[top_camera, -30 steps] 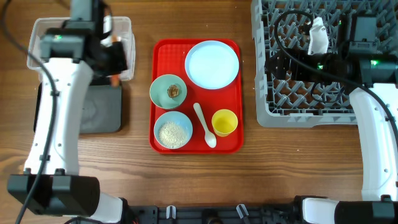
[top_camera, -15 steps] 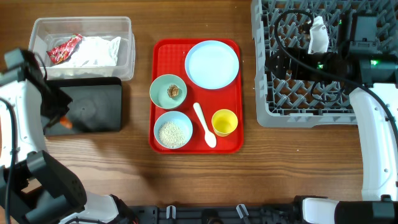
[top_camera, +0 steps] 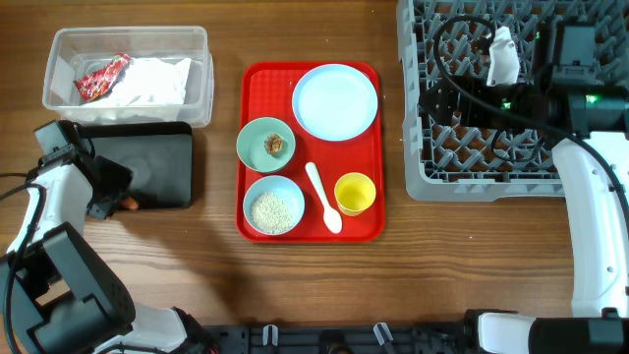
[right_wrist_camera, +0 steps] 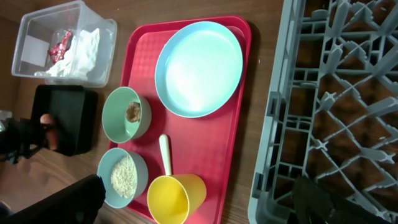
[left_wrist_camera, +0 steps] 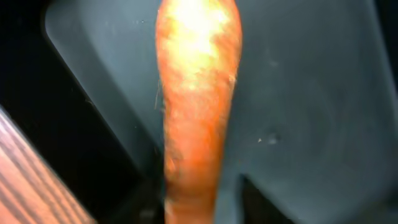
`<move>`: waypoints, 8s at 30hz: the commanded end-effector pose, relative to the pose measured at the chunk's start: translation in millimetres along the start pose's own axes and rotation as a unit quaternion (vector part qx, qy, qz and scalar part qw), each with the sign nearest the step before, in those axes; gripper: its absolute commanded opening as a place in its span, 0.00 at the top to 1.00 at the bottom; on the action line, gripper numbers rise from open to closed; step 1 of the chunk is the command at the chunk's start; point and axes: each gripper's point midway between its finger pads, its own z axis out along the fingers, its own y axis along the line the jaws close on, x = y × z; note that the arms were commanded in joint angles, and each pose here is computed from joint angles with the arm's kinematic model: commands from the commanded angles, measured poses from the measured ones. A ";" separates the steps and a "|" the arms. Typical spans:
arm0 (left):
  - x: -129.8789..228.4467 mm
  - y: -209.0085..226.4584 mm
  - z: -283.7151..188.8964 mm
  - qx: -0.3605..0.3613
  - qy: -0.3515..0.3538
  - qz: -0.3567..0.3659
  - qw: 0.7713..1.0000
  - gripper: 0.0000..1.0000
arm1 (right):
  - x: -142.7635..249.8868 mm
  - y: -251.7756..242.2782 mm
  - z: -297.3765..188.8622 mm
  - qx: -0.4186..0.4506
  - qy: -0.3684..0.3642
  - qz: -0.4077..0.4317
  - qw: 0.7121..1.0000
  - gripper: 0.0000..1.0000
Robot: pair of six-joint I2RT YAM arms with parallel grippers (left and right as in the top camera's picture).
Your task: Sort waste into correct bins and load items into the dishwasher rack
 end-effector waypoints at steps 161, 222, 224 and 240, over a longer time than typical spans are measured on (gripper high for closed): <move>152.9 -223.9 -230.3 0.442 0.032 0.385 0.809 0.96 | -14.6 -2.6 -2.7 0.013 -0.026 0.010 1.000 0.00; 282.9 -323.6 -168.4 0.316 -0.092 0.519 0.789 0.96 | -12.6 -2.4 -2.4 0.012 -0.022 0.016 1.000 0.00; 285.2 -323.3 -161.7 0.310 -0.088 0.521 0.790 0.96 | -12.6 -2.4 -2.4 0.013 -0.022 0.015 1.000 0.00; 277.8 -343.0 -160.3 0.321 -0.132 0.515 0.784 0.96 | -11.0 -2.5 -2.4 0.013 -0.019 0.019 1.000 0.00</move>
